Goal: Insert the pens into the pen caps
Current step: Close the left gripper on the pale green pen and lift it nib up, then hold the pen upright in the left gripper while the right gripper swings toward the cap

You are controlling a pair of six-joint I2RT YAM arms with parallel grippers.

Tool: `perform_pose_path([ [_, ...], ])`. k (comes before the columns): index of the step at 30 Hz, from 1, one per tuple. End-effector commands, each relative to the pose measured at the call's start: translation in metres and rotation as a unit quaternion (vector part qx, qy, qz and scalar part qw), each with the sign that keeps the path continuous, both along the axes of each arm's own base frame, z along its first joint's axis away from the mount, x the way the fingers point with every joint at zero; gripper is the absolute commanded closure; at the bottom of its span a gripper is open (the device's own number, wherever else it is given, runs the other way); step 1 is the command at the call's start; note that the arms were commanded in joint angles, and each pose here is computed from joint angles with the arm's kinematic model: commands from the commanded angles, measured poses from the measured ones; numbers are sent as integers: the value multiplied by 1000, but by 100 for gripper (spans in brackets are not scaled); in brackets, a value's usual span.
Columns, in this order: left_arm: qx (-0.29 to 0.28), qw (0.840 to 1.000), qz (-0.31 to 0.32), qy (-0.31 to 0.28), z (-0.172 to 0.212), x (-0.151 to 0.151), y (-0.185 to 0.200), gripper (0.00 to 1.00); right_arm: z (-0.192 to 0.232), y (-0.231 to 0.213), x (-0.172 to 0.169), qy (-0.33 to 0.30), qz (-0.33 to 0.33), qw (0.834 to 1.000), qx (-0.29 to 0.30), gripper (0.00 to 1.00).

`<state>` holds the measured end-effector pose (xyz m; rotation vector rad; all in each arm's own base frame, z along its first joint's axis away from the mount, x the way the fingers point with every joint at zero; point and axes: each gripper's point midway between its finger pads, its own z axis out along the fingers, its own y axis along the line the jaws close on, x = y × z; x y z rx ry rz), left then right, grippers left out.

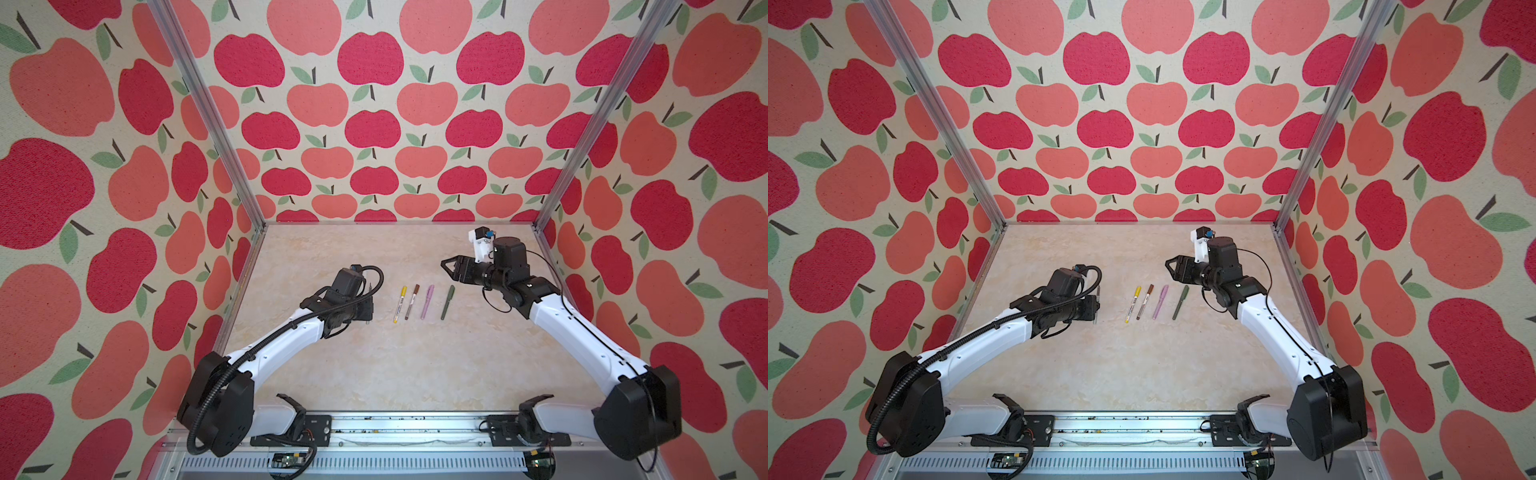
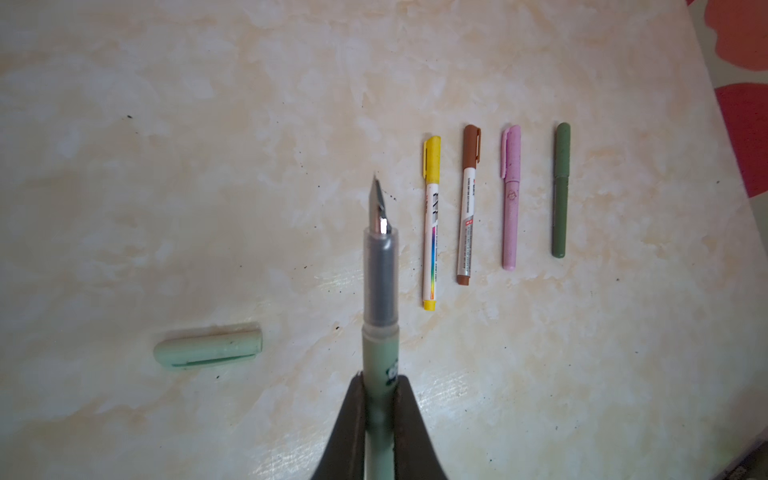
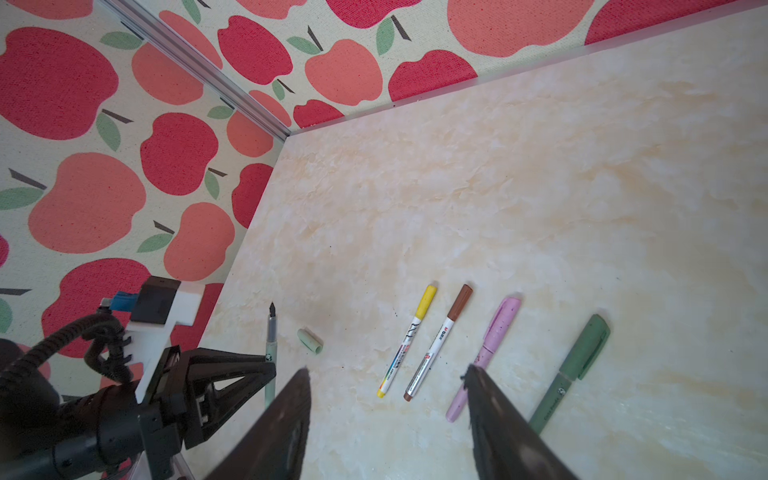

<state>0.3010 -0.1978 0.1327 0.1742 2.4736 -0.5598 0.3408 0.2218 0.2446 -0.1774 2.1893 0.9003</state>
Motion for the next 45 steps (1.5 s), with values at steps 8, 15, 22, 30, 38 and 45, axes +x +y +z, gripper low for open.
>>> perform_pose_path([
  [8, -190, 981, -37, -24, 47, 7, -27, 93, 12, 20, -11, 4, 61, 996, 64, 38],
  [15, -250, 965, -76, -17, 61, 4, -46, 93, 29, 52, -20, 7, 154, 975, 158, 38],
  [22, -271, 958, -95, -6, 62, 5, -58, 93, 6, 79, -17, 51, 191, 964, 176, 38],
  [30, -274, 956, -109, -2, 65, 2, -64, 93, -10, 123, -24, 78, 249, 949, 177, 38],
  [38, -275, 954, -117, -1, 66, 1, -70, 93, -20, 151, -33, 92, 278, 941, 171, 43],
  [45, -277, 954, -118, -6, 69, 0, -71, 93, -29, 162, -38, 106, 288, 937, 166, 57],
])
